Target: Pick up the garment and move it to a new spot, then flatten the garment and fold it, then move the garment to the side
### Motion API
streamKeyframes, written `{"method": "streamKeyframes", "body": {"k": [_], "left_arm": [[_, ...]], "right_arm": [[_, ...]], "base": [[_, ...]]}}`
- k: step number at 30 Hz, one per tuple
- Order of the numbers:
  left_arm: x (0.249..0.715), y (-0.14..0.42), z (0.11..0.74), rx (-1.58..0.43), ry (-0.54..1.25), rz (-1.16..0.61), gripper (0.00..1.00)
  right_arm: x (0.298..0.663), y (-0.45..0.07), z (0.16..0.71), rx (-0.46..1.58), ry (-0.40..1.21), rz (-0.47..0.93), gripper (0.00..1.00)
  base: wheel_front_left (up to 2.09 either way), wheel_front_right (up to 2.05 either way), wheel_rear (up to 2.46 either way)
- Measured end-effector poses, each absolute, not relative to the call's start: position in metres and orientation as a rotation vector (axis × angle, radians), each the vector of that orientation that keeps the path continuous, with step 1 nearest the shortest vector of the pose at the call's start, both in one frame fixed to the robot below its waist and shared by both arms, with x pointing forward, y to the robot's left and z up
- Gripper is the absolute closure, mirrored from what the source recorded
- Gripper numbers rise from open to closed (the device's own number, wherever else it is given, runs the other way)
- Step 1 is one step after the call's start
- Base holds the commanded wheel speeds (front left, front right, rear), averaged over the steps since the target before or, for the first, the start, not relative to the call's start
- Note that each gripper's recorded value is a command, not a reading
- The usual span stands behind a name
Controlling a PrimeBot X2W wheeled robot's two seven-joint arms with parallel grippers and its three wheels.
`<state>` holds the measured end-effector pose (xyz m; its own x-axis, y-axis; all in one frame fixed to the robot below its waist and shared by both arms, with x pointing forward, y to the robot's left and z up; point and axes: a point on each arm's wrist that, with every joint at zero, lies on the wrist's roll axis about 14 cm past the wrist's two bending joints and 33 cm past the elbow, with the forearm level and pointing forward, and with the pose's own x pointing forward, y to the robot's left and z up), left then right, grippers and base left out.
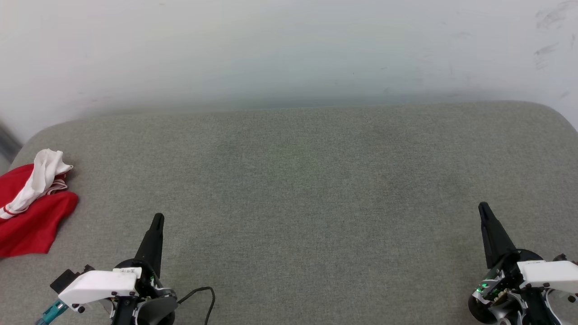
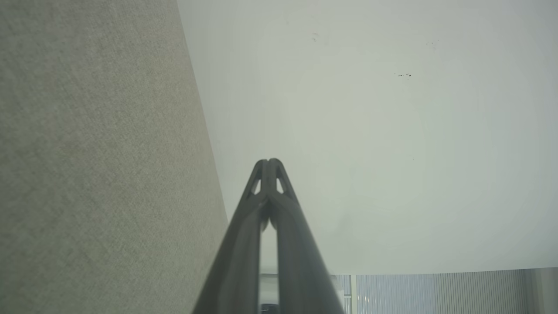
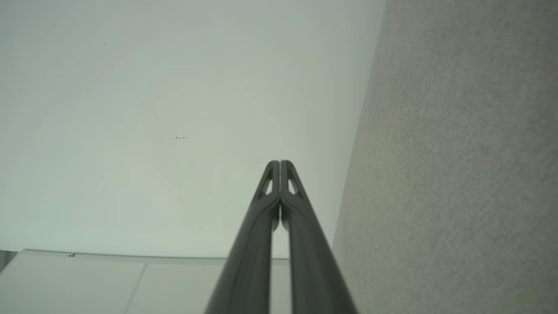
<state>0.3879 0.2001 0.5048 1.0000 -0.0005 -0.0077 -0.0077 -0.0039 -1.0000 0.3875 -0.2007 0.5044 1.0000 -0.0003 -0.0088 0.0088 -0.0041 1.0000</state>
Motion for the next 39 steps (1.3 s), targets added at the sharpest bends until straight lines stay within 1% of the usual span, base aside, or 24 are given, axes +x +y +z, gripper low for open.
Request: {"method": "streamKeyframes", "body": {"k": [25, 26, 31, 39], "left_arm": [[0.388, 0.200, 0.504, -1.575, 0.008, 0.007, 1.00], [0.387, 0.200, 0.501, -1.576, 0.016, 0.014, 0.00], [0.374, 0.199, 0.477, -1.583, 0.067, 0.075, 0.00], [0.376, 0.207, 0.484, -1.522, 0.020, 0.091, 0.00]], "right_arm": [[0.387, -0.201, 0.504, 1.575, 0.008, -0.009, 1.00], [0.386, -0.201, 0.500, 1.576, 0.016, -0.017, 0.00], [0.373, -0.202, 0.475, 1.579, 0.066, -0.084, 0.00], [0.373, -0.209, 0.479, 1.513, 0.032, -0.104, 0.00]], "base": [[0.00, 0.00, 0.00], [0.00, 0.00, 0.00], [0.00, 0.00, 0.00], [0.00, 0.00, 0.00]]}}
